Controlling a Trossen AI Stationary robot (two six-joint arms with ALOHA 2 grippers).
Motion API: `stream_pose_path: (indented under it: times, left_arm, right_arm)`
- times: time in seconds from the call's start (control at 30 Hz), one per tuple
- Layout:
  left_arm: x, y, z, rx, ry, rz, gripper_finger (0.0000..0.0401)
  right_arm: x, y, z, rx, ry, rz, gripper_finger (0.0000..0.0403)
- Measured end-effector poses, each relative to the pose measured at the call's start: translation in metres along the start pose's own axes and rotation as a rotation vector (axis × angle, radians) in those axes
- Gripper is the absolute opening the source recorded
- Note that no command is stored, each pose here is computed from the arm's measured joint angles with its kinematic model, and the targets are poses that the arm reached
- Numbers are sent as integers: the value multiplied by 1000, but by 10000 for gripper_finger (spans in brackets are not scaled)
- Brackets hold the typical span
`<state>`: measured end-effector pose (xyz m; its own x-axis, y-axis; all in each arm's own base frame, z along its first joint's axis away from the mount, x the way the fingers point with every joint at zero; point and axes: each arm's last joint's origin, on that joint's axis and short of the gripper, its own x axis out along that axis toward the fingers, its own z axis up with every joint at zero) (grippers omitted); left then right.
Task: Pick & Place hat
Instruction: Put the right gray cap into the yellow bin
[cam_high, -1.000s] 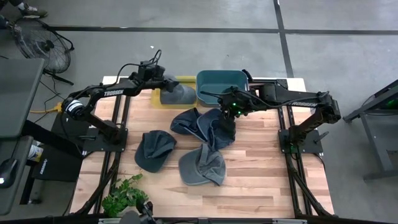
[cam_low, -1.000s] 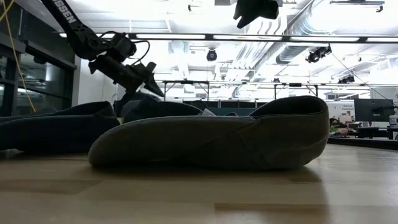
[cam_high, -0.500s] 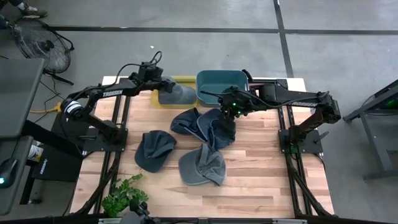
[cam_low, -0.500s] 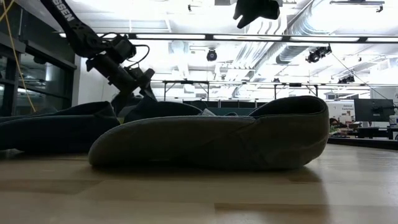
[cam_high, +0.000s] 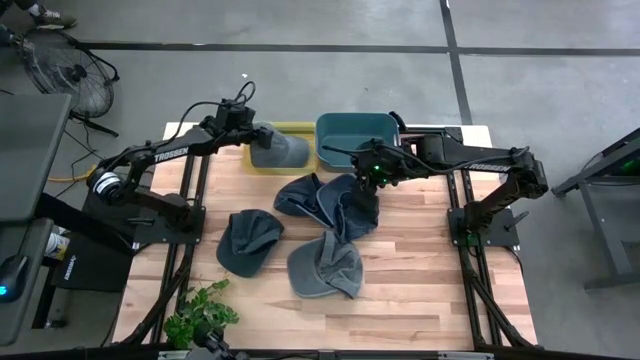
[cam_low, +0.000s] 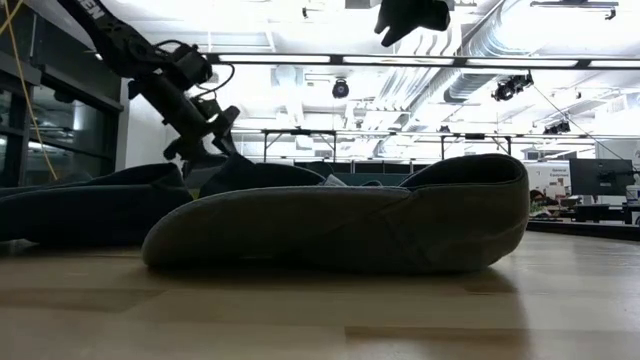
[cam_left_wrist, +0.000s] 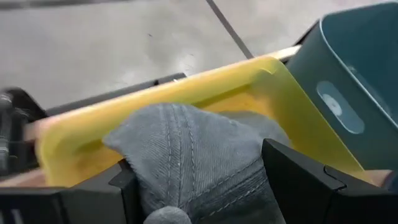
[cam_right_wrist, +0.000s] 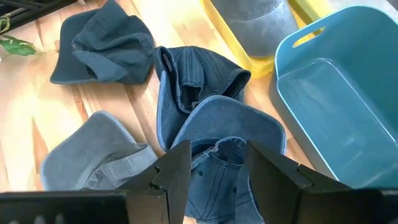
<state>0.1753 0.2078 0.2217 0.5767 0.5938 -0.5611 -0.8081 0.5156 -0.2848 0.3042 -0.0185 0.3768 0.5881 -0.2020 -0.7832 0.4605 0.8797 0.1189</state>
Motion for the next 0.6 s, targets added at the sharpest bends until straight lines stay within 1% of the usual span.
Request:
stream_pose_path:
  times: [0.1,0.2,0.3,0.37,0.47,0.6]
  left_arm:
    - [-8,-1,5,36,-43,10,260]
    - [-16,-4,10,55,-86,-14,260]
    - [-24,-6,13,58,-105,-54,260]
    - [-27,-7,12,58,-92,-59,260]
    - [-29,-4,8,45,-53,-10,260]
    - [-29,0,3,42,-16,101,260]
  right_arm:
    - [0,0,0,0,-4,-8,149]
    - [0,0,0,8,-7,-15,149]
    - [0,0,0,17,-8,-17,149]
    - [0,-1,0,23,-9,-21,149]
    - [0,-1,0,26,-7,-27,149]
    - [0,-1,0,26,-8,-30,149]
